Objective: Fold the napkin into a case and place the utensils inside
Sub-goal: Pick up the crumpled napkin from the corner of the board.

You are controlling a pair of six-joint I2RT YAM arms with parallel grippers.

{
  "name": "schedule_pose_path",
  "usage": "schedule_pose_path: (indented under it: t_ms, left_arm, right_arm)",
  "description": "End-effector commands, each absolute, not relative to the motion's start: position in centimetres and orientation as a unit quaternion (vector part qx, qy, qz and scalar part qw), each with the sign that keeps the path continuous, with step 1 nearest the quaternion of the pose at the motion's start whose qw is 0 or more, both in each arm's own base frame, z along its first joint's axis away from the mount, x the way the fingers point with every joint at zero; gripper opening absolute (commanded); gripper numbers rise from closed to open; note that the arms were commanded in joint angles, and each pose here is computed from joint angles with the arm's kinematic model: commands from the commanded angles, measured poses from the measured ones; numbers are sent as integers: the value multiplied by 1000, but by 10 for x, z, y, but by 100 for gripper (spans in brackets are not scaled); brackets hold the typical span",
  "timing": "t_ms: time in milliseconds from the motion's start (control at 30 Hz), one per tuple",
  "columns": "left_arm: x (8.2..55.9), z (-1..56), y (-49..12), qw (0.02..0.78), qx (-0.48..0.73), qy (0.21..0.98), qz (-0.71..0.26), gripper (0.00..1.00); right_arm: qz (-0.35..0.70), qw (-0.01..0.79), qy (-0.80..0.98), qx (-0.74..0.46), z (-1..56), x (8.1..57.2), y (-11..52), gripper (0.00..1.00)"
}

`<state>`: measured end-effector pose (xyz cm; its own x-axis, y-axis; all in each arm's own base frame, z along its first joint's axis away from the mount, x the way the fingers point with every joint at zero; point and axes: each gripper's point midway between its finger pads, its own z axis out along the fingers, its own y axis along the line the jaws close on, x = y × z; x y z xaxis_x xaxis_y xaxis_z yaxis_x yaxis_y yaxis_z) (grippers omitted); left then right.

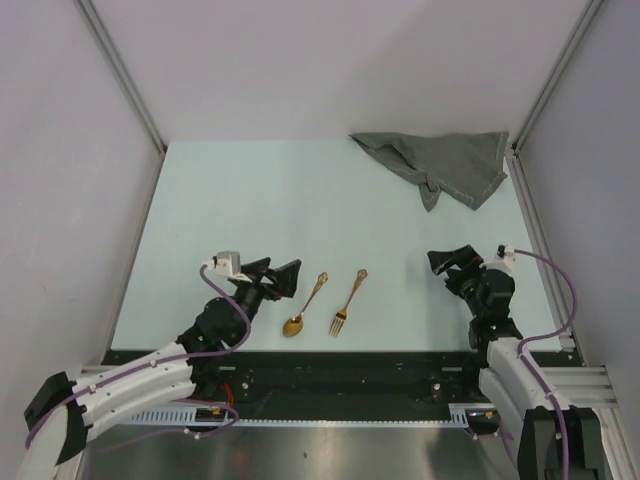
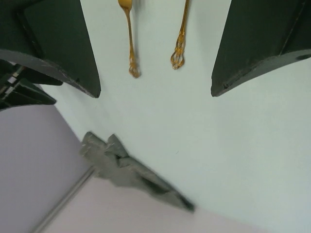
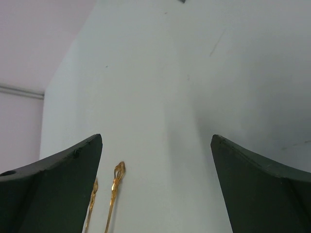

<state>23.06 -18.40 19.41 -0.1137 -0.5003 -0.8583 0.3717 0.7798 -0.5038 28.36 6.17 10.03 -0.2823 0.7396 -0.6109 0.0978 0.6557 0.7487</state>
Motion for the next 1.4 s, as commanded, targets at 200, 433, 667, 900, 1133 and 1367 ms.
schedule_pose_path:
  t_ms: [200,433,667,900,1133,1367]
  left_arm:
    - [239,205,-192,587,-54,752,-296,100]
    - [259,218,-236,543,25,774,-324,98]
    - [297,206,-272,477,104,839,-241,95]
    - [313,174,-310,374,114,867,-310,86]
    - [338,172,-318,332,61,864,-374,79]
    - [342,175,-329,318,54,854,-408,76]
  right_arm:
    - [162,486,784,351,107,327,-5,100]
    - [55,406,793,450,101,383,-76,100]
    - [94,374,799,461,95,450,-93,100]
    - [104,363,844,381,76,501,-82,95]
    - [92,371,863,330,58,522,-76,74]
    - [51,393,876,275,63,542,-80,72]
